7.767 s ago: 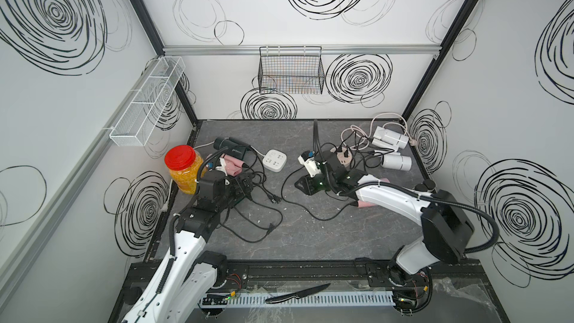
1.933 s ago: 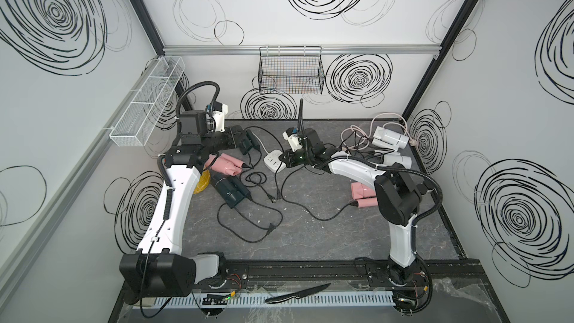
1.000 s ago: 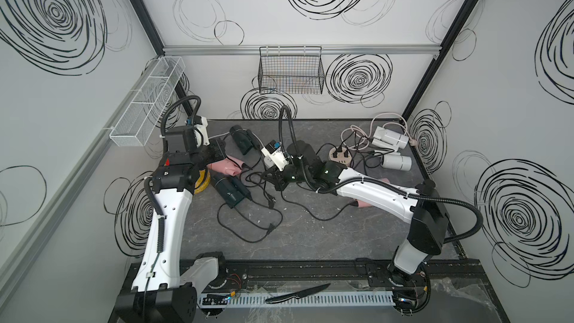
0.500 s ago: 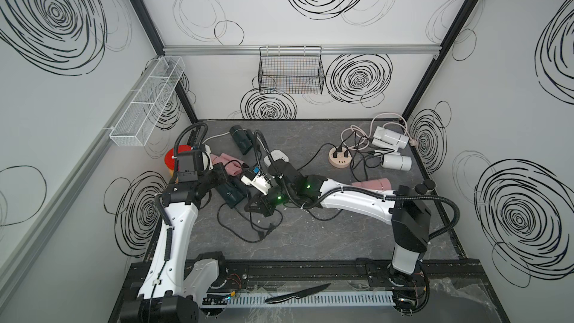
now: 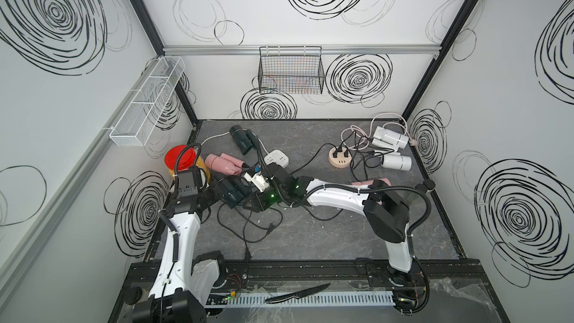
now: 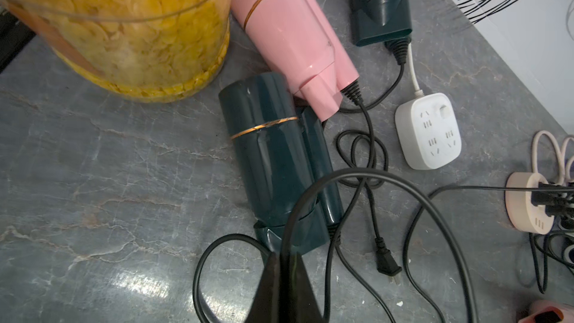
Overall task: Charge the blow dryers
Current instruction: Adjust the plug at the center of the board, then pick up the plug from the center of the board.
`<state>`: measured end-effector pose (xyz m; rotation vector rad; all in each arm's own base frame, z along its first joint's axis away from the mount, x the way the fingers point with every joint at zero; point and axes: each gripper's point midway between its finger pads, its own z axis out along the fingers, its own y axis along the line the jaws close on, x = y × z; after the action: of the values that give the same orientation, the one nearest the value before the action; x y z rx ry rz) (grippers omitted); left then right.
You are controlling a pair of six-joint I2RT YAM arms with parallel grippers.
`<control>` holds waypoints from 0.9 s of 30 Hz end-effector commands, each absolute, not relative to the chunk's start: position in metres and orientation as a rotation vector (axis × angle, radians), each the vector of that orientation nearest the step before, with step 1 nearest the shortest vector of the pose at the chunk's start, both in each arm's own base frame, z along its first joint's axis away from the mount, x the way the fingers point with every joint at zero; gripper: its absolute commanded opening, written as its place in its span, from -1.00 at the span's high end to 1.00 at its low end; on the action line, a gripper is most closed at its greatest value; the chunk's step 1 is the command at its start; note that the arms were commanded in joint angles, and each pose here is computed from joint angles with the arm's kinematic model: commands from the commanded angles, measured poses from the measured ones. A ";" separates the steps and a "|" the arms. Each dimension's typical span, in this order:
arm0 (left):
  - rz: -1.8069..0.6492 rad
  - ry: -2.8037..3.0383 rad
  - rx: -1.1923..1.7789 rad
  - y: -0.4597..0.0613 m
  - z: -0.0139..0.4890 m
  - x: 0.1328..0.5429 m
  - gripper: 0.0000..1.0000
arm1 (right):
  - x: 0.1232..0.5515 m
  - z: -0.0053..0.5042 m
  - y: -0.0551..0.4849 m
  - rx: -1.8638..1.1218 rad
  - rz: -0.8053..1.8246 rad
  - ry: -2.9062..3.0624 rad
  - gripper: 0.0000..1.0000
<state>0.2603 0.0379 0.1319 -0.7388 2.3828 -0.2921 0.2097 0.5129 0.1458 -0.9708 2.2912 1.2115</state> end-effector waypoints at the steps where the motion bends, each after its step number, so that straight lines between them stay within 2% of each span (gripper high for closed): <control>1: -0.213 2.331 -0.778 0.055 0.134 0.271 0.90 | 0.248 0.161 0.472 -0.929 1.083 2.285 -0.06; 5: -0.180 2.315 -0.844 0.070 0.125 0.274 0.92 | 0.276 0.144 0.438 -0.972 0.927 2.353 0.08; 11: -0.188 2.267 -0.894 0.087 0.125 0.281 0.93 | 0.296 0.089 0.421 -0.995 0.626 2.548 0.24; 15: -0.203 2.248 -0.900 0.091 0.134 0.285 0.94 | 0.293 0.065 0.428 -1.034 0.500 2.578 0.20; 27: -0.251 2.232 -0.861 0.086 0.141 0.290 0.95 | 0.270 0.033 0.453 -1.118 0.481 2.613 0.10</control>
<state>0.2798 0.0816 0.1246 -0.8900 2.2928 -0.2418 0.2732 0.4553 0.0371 -1.0971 2.5962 0.5307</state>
